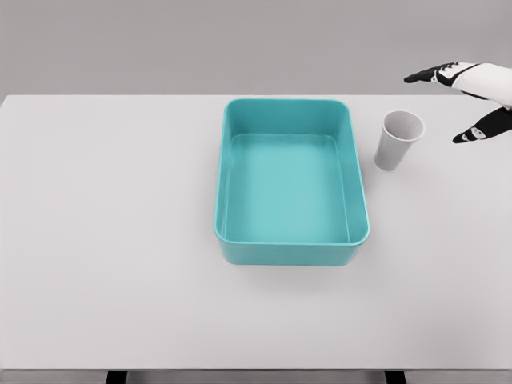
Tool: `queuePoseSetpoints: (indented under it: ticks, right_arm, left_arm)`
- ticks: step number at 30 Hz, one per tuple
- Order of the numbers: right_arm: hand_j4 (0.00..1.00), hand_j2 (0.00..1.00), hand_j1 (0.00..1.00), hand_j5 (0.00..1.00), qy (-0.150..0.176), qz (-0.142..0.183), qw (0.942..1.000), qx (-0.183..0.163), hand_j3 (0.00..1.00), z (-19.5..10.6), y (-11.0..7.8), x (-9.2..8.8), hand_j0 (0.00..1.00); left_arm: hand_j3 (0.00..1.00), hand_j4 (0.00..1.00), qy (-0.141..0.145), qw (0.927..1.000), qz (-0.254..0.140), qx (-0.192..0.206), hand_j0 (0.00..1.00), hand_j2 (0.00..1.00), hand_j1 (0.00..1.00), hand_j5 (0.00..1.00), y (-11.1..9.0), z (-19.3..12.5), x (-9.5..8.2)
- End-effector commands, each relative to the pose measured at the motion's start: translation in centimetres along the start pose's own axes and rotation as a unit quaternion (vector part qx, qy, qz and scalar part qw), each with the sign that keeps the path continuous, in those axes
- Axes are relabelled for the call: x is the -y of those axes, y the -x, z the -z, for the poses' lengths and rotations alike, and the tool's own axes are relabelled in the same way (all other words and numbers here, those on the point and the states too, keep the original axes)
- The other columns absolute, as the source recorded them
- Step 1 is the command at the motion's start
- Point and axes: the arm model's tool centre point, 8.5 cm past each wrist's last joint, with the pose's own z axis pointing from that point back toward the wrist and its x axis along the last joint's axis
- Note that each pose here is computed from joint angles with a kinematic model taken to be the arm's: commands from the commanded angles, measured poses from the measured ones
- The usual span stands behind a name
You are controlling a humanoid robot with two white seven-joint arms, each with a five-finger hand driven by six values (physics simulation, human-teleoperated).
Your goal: Put the paper cup into the basket with your right arm
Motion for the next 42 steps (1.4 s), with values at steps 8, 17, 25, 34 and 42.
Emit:
queuePoseSetpoints:
  ticks: [8,17,25,34,42]
  right_arm:
    - [0.99,0.99,0.99,0.99,0.116,0.268,0.9565,-0.006,0.99,-1.4,4.7,-0.7,0.99]
    - [1.0,1.0,1.0,1.0,0.145,0.465,0.8697,-0.08,1.0,0.4,10.5,-12.8,1.0]
    - [1.0,1.0,1.0,1.0,0.142,0.486,0.859,-0.076,1.0,2.4,10.0,-15.0,1.0]
    - [1.0,1.0,1.0,1.0,0.139,0.488,0.8597,-0.062,1.0,3.8,9.2,-14.9,1.0]
    - [1.0,1.0,1.0,1.0,0.14,0.493,0.8567,-0.061,1.0,4.3,9.1,-14.9,1.0]
  left_arm:
    - [1.0,1.0,0.0,1.0,0.0,0.0,1.0,1.0,1.0,1.0,0.0,0.0,0.0]
    - [1.0,1.0,0.0,1.0,0.0,0.0,1.0,1.0,1.0,1.0,0.0,0.0,0.0]
    - [1.0,1.0,0.0,1.0,0.0,0.0,1.0,1.0,1.0,1.0,0.0,0.0,0.0]
    - [1.0,1.0,0.0,1.0,0.0,0.0,1.0,1.0,1.0,1.0,0.0,0.0,0.0]
    - [1.0,1.0,0.0,1.0,0.0,0.0,1.0,1.0,1.0,1.0,0.0,0.0,0.0]
